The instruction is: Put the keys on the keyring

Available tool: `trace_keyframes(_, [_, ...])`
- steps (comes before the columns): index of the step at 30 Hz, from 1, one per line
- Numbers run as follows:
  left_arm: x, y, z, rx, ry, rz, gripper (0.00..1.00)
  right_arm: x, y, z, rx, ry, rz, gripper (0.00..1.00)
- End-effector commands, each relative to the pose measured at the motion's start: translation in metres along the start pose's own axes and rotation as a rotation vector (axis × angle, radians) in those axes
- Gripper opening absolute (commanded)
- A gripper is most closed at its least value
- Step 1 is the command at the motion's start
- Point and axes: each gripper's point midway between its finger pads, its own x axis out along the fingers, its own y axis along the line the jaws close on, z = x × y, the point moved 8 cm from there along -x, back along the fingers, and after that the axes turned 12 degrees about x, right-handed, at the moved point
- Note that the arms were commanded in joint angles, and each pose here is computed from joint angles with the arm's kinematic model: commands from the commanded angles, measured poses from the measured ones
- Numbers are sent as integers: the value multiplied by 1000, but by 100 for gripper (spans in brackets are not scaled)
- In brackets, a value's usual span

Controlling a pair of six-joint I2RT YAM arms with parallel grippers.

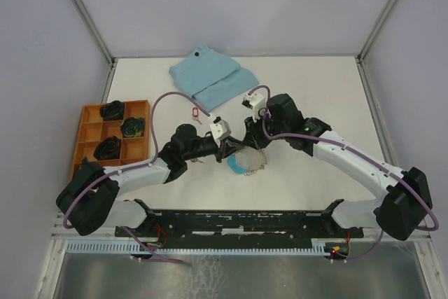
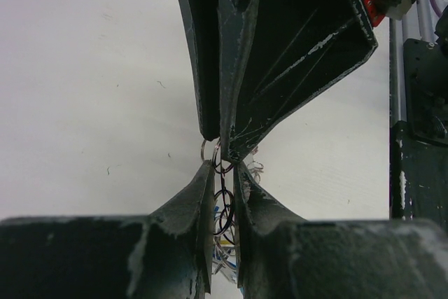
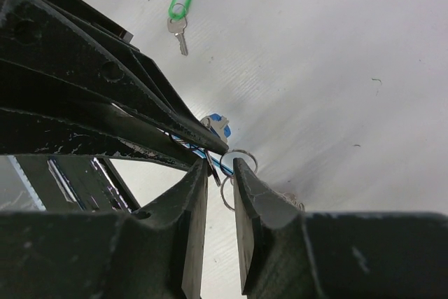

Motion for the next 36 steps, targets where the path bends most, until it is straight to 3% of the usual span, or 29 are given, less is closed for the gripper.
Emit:
trace_keyframes(1, [-1,-1,16,25,-61,-18,3,0,6,15,-37,-46,45,28])
trace_keyframes(9, [-1,-4,18,45,-37,-38,3,3,10,19,-51,-14,77,20])
trace_keyframes(13, [-2,-4,19,47,-26,-34,3,1,12,21,-71,-14,96,4])
trace_keyframes(15, [-3,-3,22,31,-32,-16,4,-3,14,24,-94,-27,100,1])
trace_keyframes(18, [-10,-2,28,-7,-63,46,27,-8,15,29,-136,-63,106,1])
trace_keyframes(22, [-20,-7,27,-58,-104,105,43,-14,20,40,-196,-175,130,1])
trace_keyframes(31, [-24,-13,12,-130,-76,115,52,-12,22,46,-297,-308,178,1])
trace_keyframes(36, [-18,-21,18,-178,-144,39,52,-7,18,45,-335,-401,183,1])
